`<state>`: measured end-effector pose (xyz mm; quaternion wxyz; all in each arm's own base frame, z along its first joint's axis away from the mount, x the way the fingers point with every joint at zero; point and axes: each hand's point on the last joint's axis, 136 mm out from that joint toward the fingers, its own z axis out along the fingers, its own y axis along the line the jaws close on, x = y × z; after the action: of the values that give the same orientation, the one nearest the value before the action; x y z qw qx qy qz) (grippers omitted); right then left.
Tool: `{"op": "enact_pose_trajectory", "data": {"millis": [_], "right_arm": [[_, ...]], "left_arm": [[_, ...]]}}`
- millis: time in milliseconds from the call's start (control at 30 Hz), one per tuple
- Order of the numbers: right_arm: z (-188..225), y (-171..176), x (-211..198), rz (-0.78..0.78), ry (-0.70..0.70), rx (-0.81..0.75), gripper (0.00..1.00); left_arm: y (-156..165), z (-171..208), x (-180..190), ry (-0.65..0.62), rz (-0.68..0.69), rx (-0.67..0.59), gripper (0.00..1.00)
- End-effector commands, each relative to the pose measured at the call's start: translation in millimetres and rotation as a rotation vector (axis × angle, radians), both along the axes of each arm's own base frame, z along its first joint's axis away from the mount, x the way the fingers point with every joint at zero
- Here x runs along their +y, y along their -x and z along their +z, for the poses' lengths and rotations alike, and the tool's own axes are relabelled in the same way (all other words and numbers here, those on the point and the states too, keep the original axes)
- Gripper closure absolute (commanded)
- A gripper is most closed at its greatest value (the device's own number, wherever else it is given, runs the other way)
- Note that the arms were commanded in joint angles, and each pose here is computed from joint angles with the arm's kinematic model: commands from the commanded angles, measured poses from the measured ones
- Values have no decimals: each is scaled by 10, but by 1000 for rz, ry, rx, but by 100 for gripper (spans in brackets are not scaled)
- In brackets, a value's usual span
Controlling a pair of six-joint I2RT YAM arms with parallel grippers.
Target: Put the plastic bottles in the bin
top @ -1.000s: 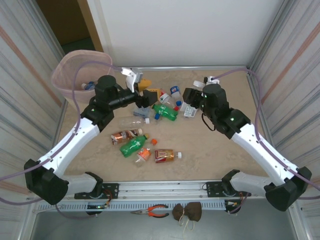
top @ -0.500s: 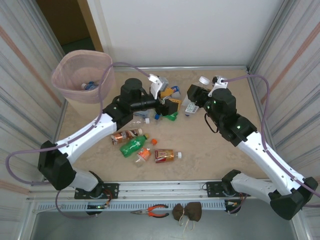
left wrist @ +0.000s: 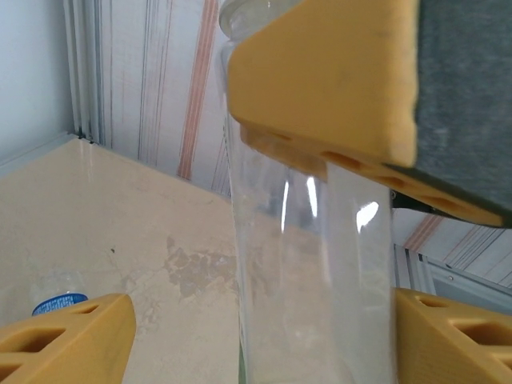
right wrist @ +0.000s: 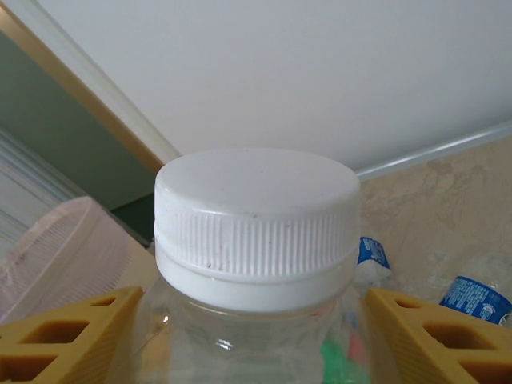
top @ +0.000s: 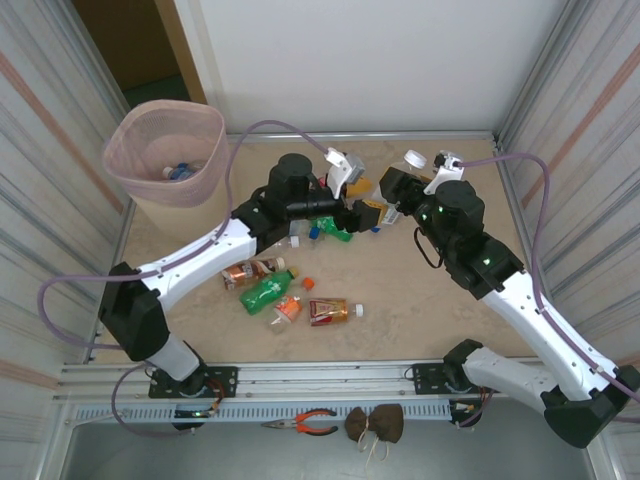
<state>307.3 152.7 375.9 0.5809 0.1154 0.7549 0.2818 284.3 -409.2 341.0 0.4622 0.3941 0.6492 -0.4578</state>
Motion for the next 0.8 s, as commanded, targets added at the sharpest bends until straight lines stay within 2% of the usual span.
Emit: {"op": "enact_pose_trajectory", "data": {"millis": [0,233,500,767], "right_arm": [[93,36,-4,6,-55,-24,45],[90,38,12,11,-60,-21,46],[106,56,-6,8,-60,-24,46],[107,64,-16,6,-56,-25,46]], "left_arm": [[70,289,-109,59,-53,-79,21],[124,346,-232,72,-94,-110,27],[141,354,-269,80,-112,-120,40],[148,344,-282,78,-122,-115,48]]}}
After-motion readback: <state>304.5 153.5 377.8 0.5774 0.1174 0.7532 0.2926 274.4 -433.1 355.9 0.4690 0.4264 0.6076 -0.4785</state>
